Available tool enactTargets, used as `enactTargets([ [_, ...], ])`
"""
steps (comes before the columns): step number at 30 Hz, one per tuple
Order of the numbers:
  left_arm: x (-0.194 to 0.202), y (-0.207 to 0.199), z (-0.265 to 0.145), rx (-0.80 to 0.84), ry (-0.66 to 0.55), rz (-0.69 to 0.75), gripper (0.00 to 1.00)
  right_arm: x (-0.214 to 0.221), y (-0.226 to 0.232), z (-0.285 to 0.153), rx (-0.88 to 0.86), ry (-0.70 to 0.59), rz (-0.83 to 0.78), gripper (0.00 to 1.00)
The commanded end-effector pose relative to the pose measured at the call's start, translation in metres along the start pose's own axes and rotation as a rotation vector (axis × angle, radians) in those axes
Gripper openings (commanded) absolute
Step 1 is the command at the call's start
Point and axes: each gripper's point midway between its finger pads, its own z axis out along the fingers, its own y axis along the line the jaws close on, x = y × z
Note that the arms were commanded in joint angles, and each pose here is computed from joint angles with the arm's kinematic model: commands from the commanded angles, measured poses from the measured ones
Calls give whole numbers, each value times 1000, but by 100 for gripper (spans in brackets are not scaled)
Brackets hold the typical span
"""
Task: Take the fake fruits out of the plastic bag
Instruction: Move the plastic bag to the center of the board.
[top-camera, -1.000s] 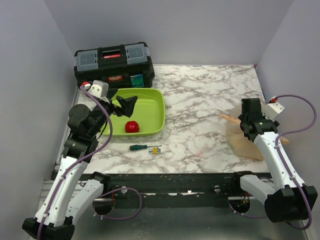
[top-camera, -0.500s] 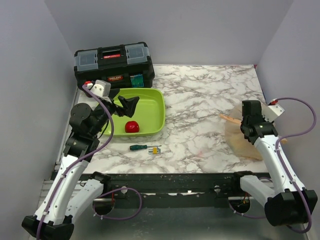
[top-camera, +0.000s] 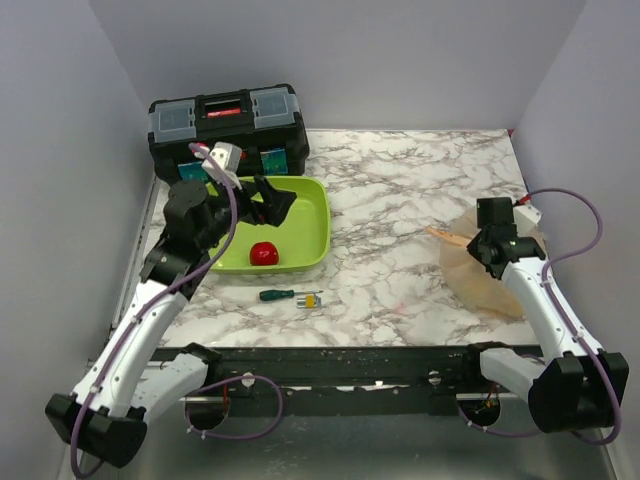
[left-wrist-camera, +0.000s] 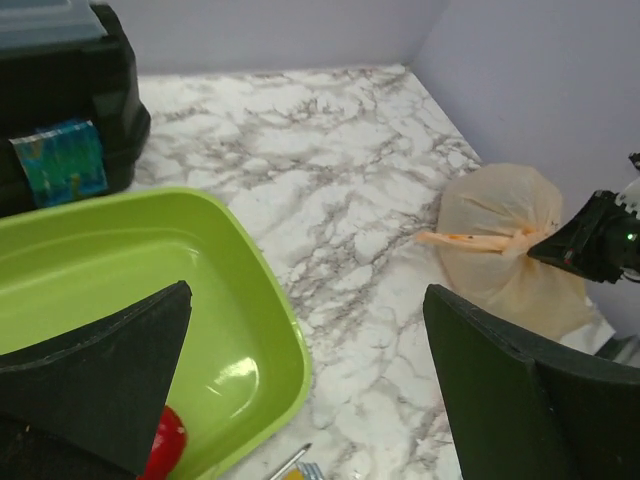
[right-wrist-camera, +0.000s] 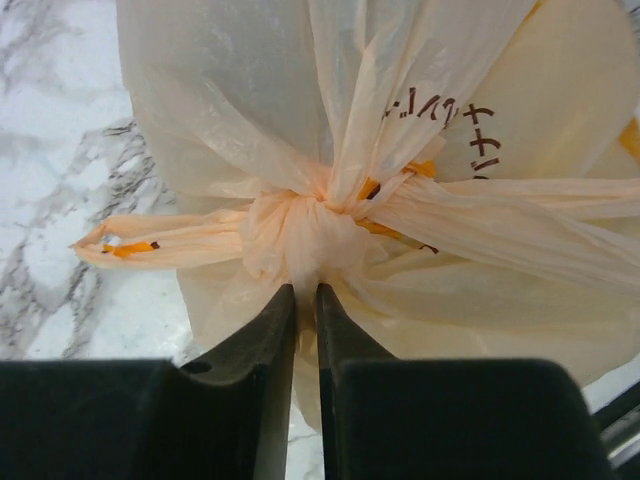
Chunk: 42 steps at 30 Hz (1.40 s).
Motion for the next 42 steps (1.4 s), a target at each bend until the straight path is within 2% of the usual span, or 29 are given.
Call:
enactTargets([
  [1, 41, -9, 17, -21, 272, -288, 99, 16, 22, -4, -124, 93, -24, 10],
  [4, 63, 0, 18, -91, 381, -328, 99, 30, 31, -3, -176, 142, -21, 1],
  [7, 71, -4, 16, -60, 384, -353, 99, 38, 43, -9, -266, 169, -8, 1],
  [10, 70, 7, 8, -123, 305, -374, 99, 36, 50, -18, -318, 174, 14, 1],
  [13, 58, -4, -2, -10, 156, -313, 99, 43, 59, -26, -377, 217, 60, 1],
  [15, 55, -18, -7, 95, 110, -272, 99, 52, 68, -32, -420, 262, 113, 1],
  [19, 57, -36, -1, 190, 187, -255, 97, 67, 90, -46, -485, 292, 172, 1],
  [25, 62, -86, 26, 362, 284, -353, 92, 87, 120, -63, -515, 330, 222, 1],
  [30, 59, -120, 57, 410, 327, -273, 91, 97, 144, -80, -563, 347, 301, 1],
  [35, 50, -130, 71, 455, 322, -240, 90, 104, 161, -90, -596, 384, 345, 1],
  [42, 89, -122, 69, 429, 373, -110, 89, 110, 190, -108, -688, 499, 477, 1],
])
